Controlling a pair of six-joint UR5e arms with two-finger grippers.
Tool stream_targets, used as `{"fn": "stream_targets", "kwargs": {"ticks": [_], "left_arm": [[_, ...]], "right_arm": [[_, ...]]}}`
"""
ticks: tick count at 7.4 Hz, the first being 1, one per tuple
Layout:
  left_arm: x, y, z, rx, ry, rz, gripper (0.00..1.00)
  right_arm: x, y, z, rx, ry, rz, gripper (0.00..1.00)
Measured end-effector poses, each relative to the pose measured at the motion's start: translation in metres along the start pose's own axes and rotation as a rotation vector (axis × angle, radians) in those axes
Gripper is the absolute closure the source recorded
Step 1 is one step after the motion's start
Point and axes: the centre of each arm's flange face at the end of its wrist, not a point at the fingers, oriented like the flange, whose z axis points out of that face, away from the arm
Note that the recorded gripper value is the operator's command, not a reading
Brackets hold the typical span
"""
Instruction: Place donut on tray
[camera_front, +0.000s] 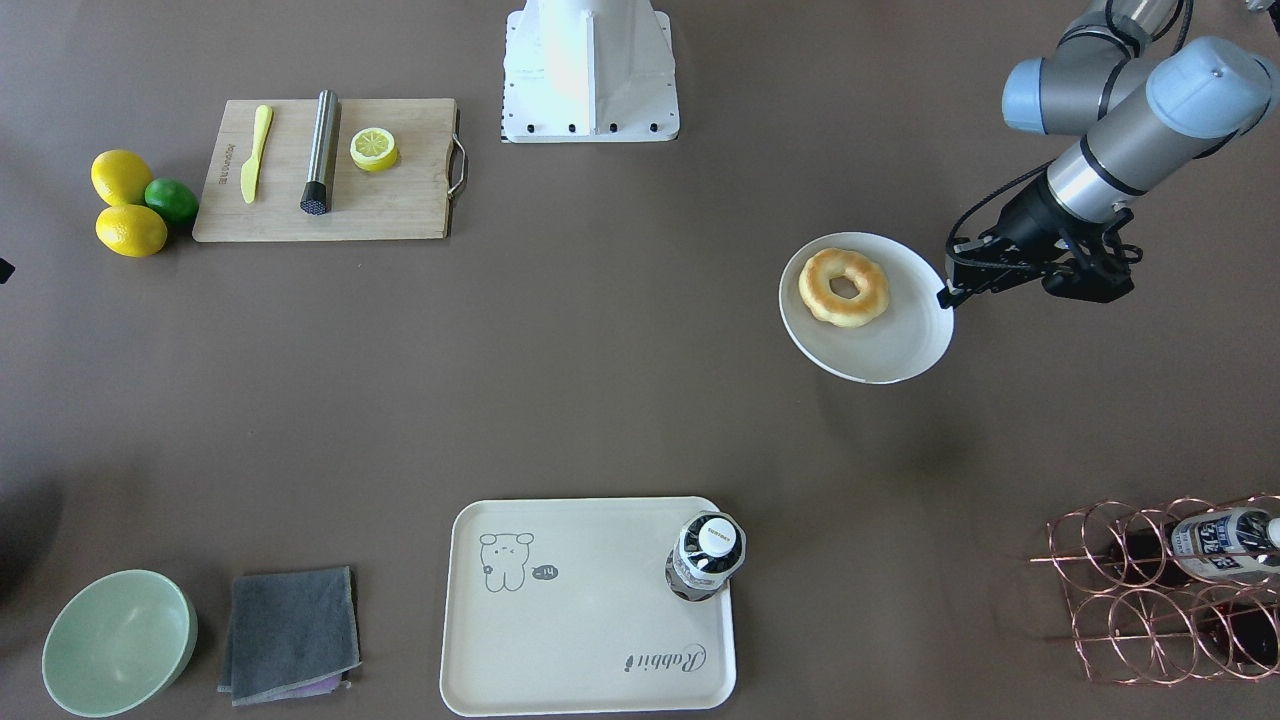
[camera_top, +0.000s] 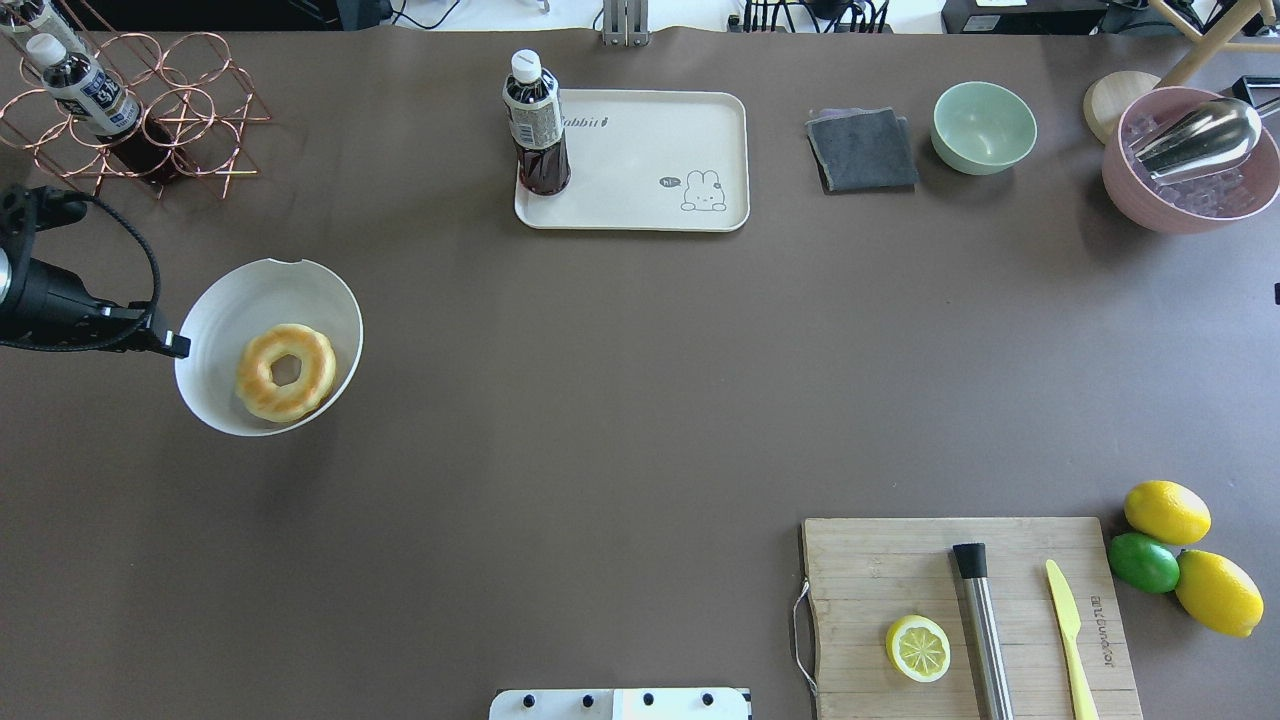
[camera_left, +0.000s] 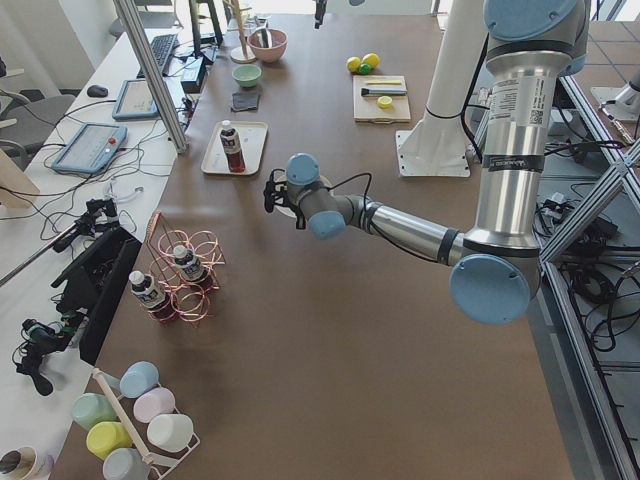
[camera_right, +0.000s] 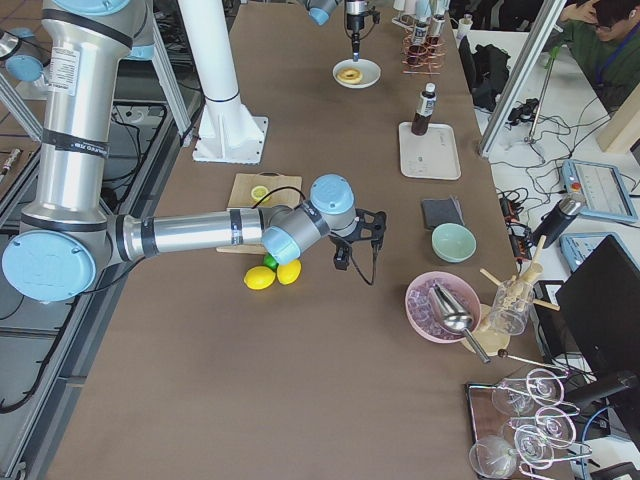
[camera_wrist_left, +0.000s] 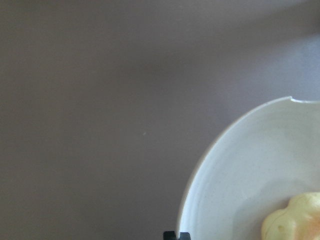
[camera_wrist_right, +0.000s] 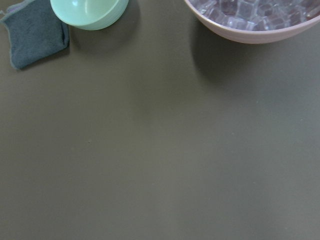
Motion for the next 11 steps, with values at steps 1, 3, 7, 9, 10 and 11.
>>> {"fn": "stream_targets", "kwargs": {"ticks": [1,3,7,9,10,11], "left_arm": [[0.052,0.002,0.013,-0.001,0.002,-0.033,1.00],[0.168,0.025,0.049,0.001,0.007,-0.116,1.00],[0.325,0.095,0.085,0.028,-0.029,-0.204,1.00],[0.368,0.116,0.092,0.038,-0.022,-0.225,1.00],[0.381,0.119,0.091,0.042,-0.018,-0.237,1.00],[0.389,0.125,0.092,0.049,-0.016,-0.236,1.00]], "right_arm": [[-0.026,0.005,0.006,-0.009,-0.018,0.027,0.01],[-0.076,0.010,0.019,-0.020,-0.045,0.088,0.01],[-0.197,0.027,0.055,-0.030,-0.124,0.203,0.02],[-0.236,0.044,0.072,-0.028,-0.141,0.238,0.12],[-0.254,0.054,0.083,-0.020,-0.145,0.256,0.20],[-0.266,0.066,0.093,-0.011,-0.146,0.264,0.25]]}}
